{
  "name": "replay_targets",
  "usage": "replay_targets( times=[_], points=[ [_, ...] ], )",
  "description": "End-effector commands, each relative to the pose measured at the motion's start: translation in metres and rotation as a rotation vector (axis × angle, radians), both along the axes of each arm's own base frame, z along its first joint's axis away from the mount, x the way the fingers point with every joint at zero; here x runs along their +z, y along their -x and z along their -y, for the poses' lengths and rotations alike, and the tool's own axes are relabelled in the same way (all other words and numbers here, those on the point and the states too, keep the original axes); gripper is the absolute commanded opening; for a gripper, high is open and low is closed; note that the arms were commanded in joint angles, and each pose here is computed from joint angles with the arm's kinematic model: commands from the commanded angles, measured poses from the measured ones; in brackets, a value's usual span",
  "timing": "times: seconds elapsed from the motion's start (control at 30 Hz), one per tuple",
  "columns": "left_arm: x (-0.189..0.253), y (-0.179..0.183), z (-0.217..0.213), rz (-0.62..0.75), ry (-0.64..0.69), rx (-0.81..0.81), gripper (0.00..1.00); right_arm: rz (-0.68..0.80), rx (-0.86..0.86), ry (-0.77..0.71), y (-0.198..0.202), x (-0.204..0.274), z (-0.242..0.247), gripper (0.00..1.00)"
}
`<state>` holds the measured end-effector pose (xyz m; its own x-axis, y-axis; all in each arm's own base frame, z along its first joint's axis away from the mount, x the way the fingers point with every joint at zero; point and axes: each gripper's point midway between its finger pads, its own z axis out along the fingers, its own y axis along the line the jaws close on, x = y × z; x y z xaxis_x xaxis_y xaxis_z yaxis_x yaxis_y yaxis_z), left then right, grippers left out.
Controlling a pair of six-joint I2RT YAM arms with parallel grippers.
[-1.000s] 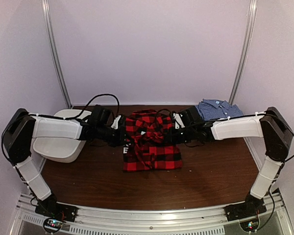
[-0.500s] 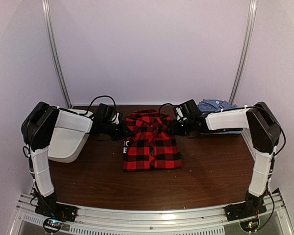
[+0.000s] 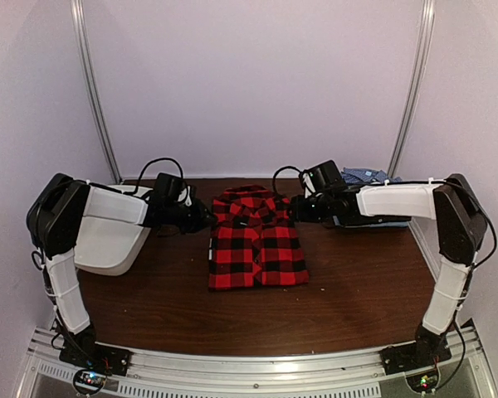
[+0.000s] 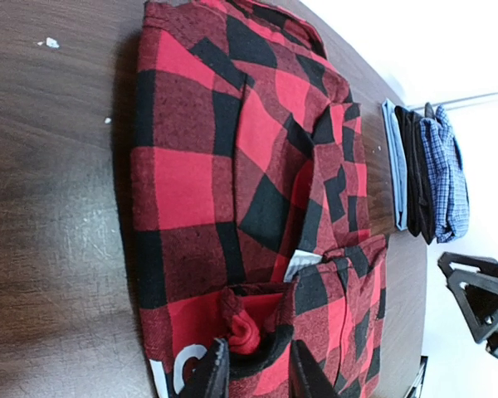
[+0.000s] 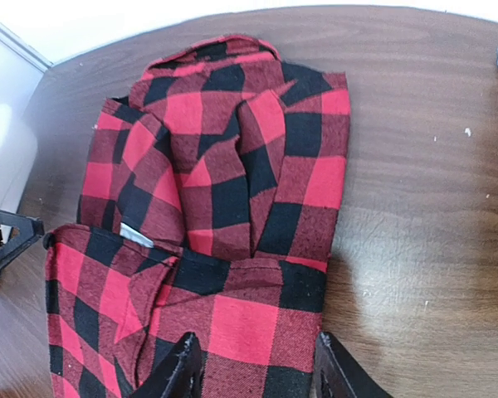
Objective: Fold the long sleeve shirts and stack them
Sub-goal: Adjust the 2/3-rectangle-folded shirt at the center of the board.
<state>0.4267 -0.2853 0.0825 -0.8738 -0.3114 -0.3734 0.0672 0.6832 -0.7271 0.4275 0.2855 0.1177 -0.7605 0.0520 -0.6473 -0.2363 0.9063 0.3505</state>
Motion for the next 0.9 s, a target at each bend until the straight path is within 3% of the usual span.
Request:
replay_targets(
  times=[0.0,0.23,0.5,0.7,0.87],
  points=[
    [0.024,-0.009,-0.005,0.093,-0.004,0.011,0.29,0.057,0.035,0.020,0.010,0.022,-0.012,0.47],
    [0.041,-0.007,-0.011,0.139,-0.033,0.016,0.29,0.014,0.123,0.054,0.024,-0.004,-0.039,0.41],
    [0.051,0.007,0.021,0.171,-0.051,-0.079,0.29,-0.024,0.167,0.084,0.000,-0.041,-0.059,0.37],
    [0.025,0.017,0.058,0.126,-0.050,-0.179,0.24,-0.077,0.195,0.080,-0.009,-0.071,-0.076,0.39],
    [-0.006,0.014,0.059,0.077,-0.093,-0.173,0.23,-0.080,0.182,0.093,-0.008,-0.072,-0.073,0.41]
  ],
)
